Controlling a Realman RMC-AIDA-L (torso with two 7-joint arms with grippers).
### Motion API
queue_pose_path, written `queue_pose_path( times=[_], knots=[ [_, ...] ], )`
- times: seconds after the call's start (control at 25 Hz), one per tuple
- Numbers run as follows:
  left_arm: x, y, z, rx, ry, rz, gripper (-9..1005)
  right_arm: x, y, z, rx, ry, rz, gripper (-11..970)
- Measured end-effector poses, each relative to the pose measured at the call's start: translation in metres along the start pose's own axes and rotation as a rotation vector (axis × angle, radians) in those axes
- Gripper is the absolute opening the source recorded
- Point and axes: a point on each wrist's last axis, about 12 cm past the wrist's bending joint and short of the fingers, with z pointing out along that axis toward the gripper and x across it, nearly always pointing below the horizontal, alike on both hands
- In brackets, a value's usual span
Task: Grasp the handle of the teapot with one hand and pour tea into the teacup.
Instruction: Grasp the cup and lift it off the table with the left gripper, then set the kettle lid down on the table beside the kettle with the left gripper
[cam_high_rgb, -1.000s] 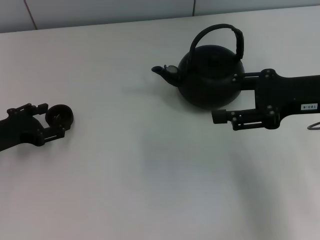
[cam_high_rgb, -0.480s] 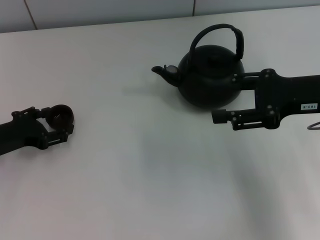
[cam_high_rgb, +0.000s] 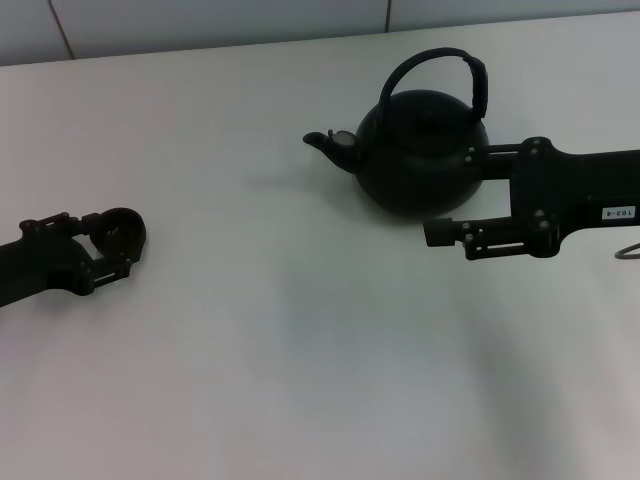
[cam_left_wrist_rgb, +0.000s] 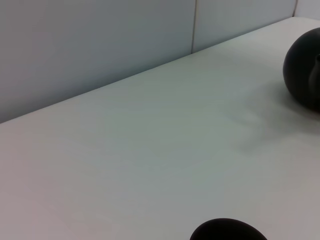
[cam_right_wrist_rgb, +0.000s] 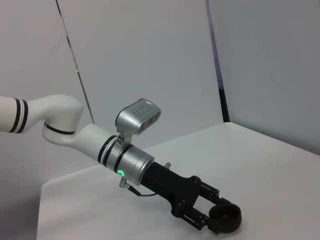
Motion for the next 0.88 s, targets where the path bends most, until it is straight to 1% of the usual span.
queue_pose_path(
  times=[0.36, 0.6, 0.88],
  knots=[
    [-0.004, -0.002, 0.0, 0.023, -0.009, 0.007, 676, 0.0, -0.001, 0.0, 0.01, -0.001, -0.001, 717],
    [-0.016, -0.008, 0.006, 0.084, -0.04, 0.022, 677, -0.001, -0.002, -0.001, 0.015, -0.003, 0.0, 716],
    [-0.025, -0.012, 0.013, 0.118, -0.058, 0.031, 677, -0.001, -0.002, 0.0, 0.014, -0.003, 0.002, 716]
  ],
)
